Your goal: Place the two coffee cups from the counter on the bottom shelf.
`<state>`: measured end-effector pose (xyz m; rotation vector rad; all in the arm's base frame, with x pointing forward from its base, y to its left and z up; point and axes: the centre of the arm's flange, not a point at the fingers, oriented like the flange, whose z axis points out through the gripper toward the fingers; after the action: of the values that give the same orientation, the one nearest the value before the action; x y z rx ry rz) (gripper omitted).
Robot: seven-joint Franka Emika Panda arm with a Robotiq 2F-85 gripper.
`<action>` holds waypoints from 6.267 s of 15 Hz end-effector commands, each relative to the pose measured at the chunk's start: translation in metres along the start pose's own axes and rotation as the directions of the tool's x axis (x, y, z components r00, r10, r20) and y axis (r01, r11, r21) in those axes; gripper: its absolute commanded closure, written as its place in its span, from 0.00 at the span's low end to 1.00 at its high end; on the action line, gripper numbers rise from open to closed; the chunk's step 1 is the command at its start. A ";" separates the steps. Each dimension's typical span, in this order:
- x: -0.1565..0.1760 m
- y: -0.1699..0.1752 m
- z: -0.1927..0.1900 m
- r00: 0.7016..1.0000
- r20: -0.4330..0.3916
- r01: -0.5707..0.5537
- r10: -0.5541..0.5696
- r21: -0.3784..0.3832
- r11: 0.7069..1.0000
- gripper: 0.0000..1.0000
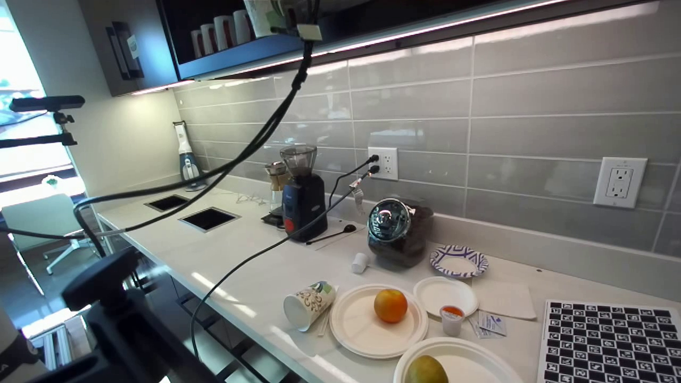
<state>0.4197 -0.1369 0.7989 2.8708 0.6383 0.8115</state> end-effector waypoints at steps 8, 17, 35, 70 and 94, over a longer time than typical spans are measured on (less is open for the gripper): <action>0.074 0.017 -0.005 0.972 -0.029 0.230 -0.232 -0.069 0.971 0.99; 0.110 0.014 0.013 0.931 -0.065 0.356 -0.359 -0.050 0.933 0.99; 0.140 0.009 0.035 0.904 -0.102 0.416 -0.414 -0.009 0.909 0.99; 0.119 -0.006 -0.015 0.916 -0.155 0.356 -0.371 -0.114 0.927 0.00; -0.068 -0.036 -0.015 0.952 0.302 -0.069 -0.044 0.354 0.933 0.00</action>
<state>0.3464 -0.1332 0.7723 3.2309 0.8002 0.2520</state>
